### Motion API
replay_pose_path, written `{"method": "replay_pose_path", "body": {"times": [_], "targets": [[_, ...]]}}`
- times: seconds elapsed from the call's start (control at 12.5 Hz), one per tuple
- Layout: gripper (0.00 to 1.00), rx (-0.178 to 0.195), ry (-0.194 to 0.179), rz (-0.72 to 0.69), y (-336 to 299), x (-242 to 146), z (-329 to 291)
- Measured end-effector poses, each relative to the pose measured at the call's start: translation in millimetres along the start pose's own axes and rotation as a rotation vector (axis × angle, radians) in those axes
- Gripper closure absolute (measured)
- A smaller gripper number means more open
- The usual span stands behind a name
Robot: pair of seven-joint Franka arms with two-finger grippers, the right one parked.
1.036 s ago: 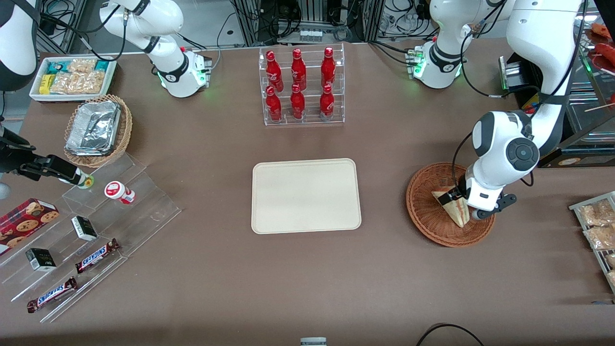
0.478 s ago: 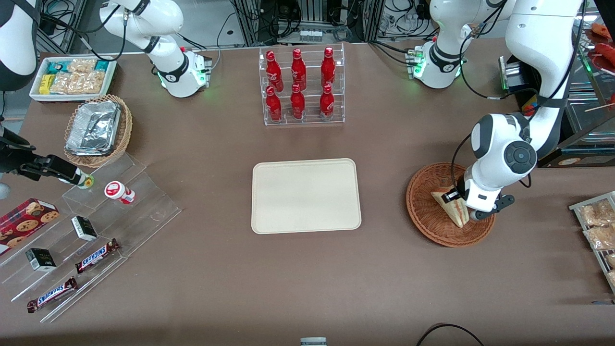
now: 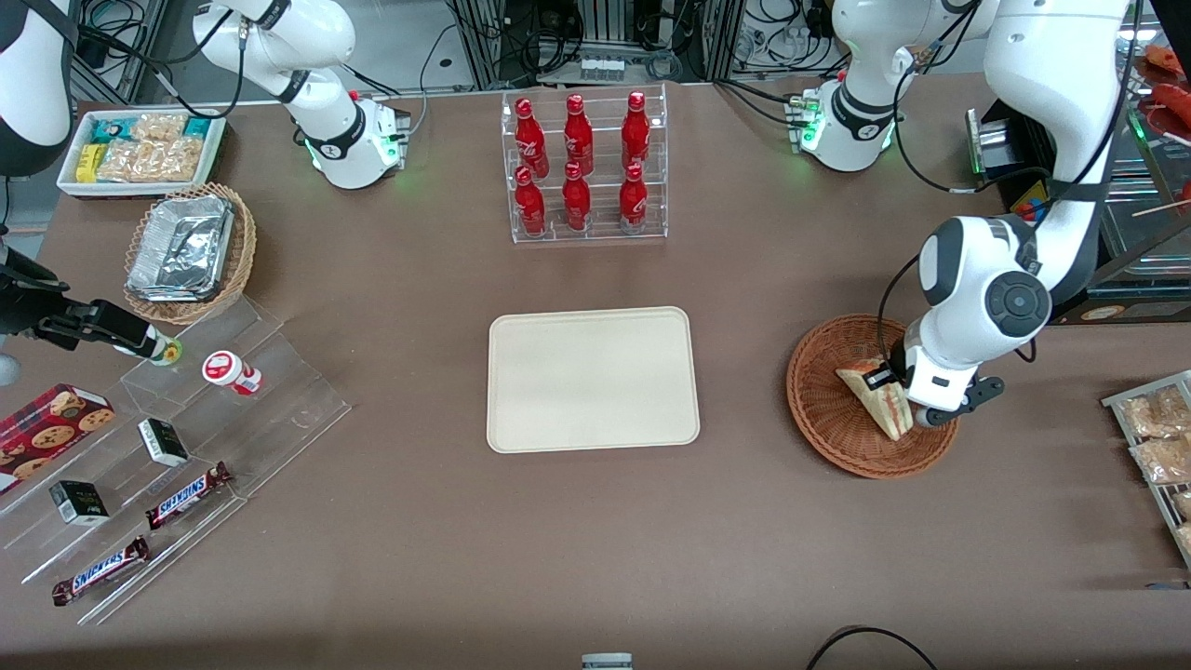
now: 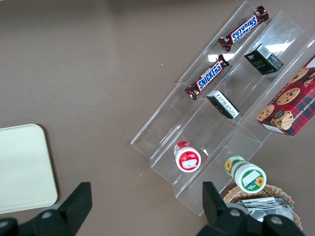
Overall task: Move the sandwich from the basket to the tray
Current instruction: 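Close the left gripper on the sandwich and lift it, then carry the held sandwich with the left gripper over the cream tray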
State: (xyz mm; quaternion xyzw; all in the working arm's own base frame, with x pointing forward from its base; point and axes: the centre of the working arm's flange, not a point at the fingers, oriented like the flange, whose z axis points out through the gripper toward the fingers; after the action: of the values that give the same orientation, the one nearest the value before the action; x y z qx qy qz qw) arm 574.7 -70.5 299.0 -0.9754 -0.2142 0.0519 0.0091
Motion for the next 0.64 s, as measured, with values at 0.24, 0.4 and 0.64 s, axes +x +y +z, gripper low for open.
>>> {"method": "replay_pose_path", "body": {"times": [0.24, 0.4, 0.64], "targets": [[0.85, 0.018, -0.018, 0.059, 35, -9, -38], [0.85, 0.018, -0.007, 0.126, 70, -30, -43], [0.85, 0.013, 0.006, 0.231, 132, -73, -45]]}}
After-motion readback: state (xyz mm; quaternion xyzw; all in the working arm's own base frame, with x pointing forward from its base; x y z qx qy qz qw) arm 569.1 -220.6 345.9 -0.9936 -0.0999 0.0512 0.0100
